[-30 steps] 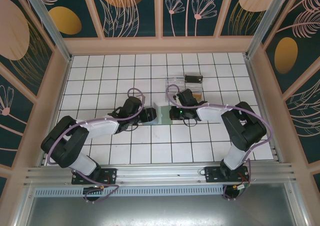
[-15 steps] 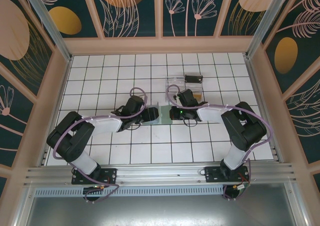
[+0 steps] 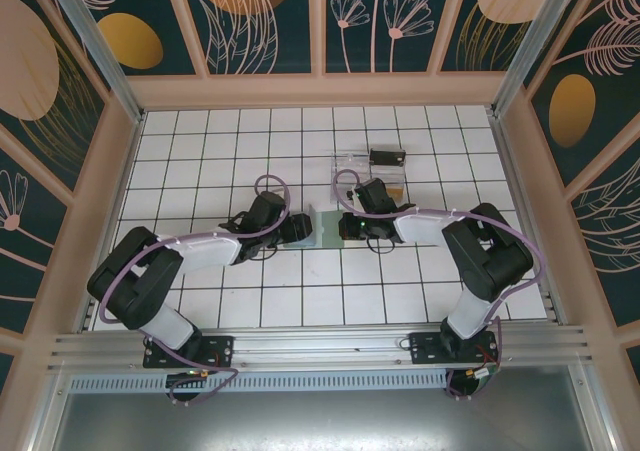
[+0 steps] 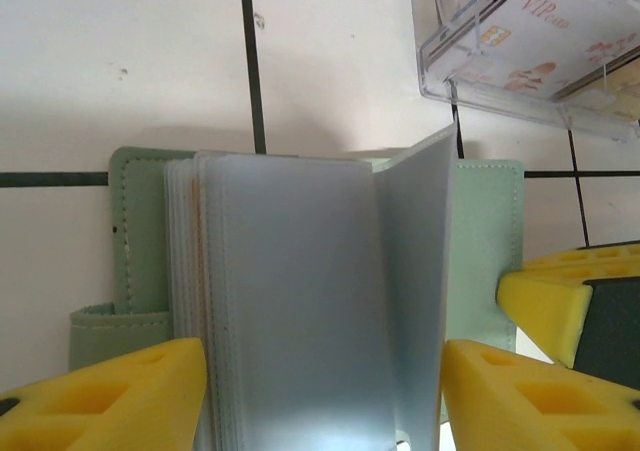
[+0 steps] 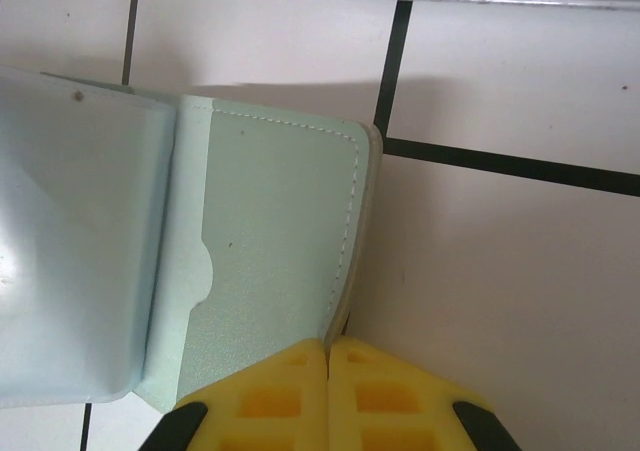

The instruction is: Take the credit cards out of the card holder

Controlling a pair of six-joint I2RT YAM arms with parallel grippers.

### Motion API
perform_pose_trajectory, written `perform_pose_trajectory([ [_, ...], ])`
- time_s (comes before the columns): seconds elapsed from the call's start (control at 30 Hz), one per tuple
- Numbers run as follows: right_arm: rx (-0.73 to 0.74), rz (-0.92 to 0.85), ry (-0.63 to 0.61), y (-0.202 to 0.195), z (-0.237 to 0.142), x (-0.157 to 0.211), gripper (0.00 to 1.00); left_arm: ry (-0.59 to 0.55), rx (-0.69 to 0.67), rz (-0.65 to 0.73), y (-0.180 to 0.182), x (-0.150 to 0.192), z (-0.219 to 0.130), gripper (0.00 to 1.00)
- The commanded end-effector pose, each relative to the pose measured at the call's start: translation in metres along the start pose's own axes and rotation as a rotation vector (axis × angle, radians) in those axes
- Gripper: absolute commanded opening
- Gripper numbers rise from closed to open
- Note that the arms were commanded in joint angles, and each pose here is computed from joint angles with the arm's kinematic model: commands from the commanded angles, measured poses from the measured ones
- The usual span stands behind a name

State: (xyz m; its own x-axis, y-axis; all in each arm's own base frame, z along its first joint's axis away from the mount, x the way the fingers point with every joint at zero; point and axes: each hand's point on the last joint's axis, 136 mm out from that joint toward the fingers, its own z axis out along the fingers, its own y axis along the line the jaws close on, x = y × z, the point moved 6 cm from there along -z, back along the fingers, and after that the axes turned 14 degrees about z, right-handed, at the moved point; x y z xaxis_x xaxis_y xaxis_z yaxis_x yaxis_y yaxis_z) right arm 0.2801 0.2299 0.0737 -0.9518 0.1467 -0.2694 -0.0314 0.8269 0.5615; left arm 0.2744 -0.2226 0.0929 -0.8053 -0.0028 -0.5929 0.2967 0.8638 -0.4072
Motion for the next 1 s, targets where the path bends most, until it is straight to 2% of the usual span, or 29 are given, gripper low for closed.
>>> perform_pose_trajectory([
  [0.0, 0.0, 0.01, 0.017, -0.006, 0.005, 0.004, 0.02, 0.029, 0.01, 0.014, 0.0, 0.007, 0.005, 0.64],
  [0.33, -0.003, 0.01, 0.019, -0.005, 0.005, 0.003, 0.02, 0.066, 0.058, 0.003, -0.002, 0.015, 0.016, 0.63],
  [0.57, -0.005, 0.011, 0.021, -0.005, 0.005, 0.003, 0.02, 0.04, 0.149, 0.006, -0.014, 0.008, 0.011, 0.75],
  [0.97, -0.007, 0.015, 0.024, -0.005, 0.007, 0.004, 0.02, 0.005, 0.229, 0.024, -0.028, -0.002, 0.0, 0.78],
])
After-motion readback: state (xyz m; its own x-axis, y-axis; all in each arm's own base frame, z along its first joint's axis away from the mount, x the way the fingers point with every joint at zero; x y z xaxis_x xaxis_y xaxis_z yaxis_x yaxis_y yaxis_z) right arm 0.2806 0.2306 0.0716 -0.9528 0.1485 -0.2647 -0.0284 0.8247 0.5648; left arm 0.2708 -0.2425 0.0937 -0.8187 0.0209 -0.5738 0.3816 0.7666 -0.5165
